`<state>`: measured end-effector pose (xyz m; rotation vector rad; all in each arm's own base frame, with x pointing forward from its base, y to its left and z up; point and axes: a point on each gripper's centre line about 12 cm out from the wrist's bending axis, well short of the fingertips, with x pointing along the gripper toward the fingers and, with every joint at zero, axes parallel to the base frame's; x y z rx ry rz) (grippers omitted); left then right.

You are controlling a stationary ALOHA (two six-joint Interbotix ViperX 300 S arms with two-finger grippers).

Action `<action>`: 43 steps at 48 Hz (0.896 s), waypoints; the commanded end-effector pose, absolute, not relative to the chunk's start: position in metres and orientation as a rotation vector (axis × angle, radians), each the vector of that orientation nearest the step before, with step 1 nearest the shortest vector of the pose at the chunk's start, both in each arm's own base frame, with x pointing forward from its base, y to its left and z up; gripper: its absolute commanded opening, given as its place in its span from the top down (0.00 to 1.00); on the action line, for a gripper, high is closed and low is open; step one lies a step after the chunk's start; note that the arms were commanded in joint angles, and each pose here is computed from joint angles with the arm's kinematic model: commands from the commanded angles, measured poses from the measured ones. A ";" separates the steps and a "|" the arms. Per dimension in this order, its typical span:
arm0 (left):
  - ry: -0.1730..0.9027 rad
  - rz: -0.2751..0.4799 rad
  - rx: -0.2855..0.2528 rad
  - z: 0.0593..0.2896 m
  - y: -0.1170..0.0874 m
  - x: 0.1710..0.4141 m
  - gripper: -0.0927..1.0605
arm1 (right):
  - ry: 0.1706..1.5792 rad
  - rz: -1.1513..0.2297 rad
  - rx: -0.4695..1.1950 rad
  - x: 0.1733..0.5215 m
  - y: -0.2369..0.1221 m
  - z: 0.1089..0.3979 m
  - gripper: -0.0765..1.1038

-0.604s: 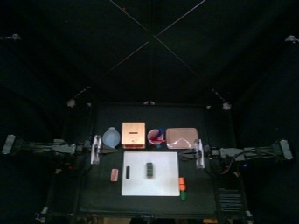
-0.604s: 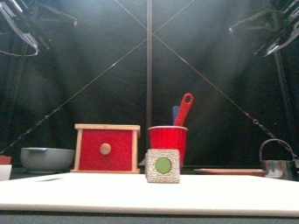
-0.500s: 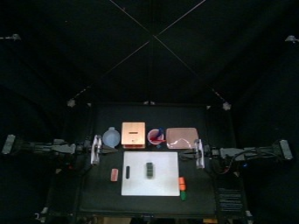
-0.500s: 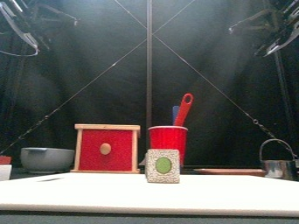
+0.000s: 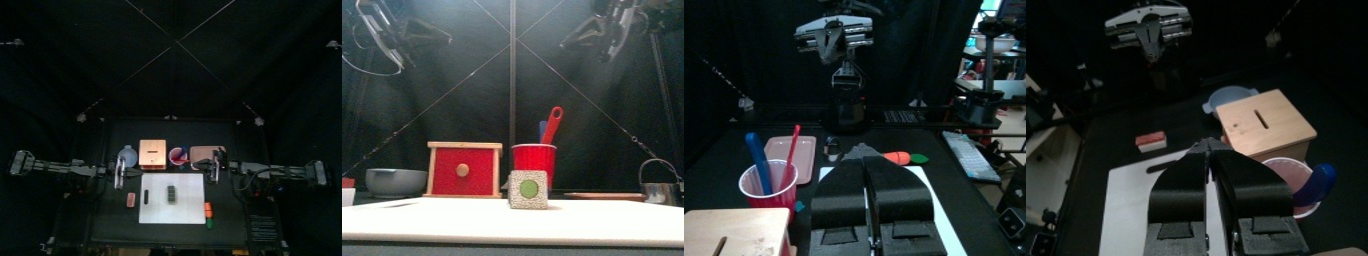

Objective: Cut the sushi into 4 pieces with the knife
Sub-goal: Pick up the knife at its handle with right hand

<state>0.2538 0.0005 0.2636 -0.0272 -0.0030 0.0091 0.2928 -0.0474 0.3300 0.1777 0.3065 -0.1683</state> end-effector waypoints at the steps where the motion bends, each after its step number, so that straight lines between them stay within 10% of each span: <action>1: -0.015 0.017 -0.042 0.271 0.001 0.267 0.69 | 0.406 -0.177 0.172 0.308 -0.055 0.343 0.43; 12: 0.016 0.021 -0.053 0.263 0.001 0.273 0.63 | 0.626 -0.212 0.139 0.327 -0.075 0.331 0.04; 43: 0.029 0.024 -0.056 0.258 0.001 0.271 0.63 | 1.146 -0.197 0.005 0.377 -0.096 0.270 0.06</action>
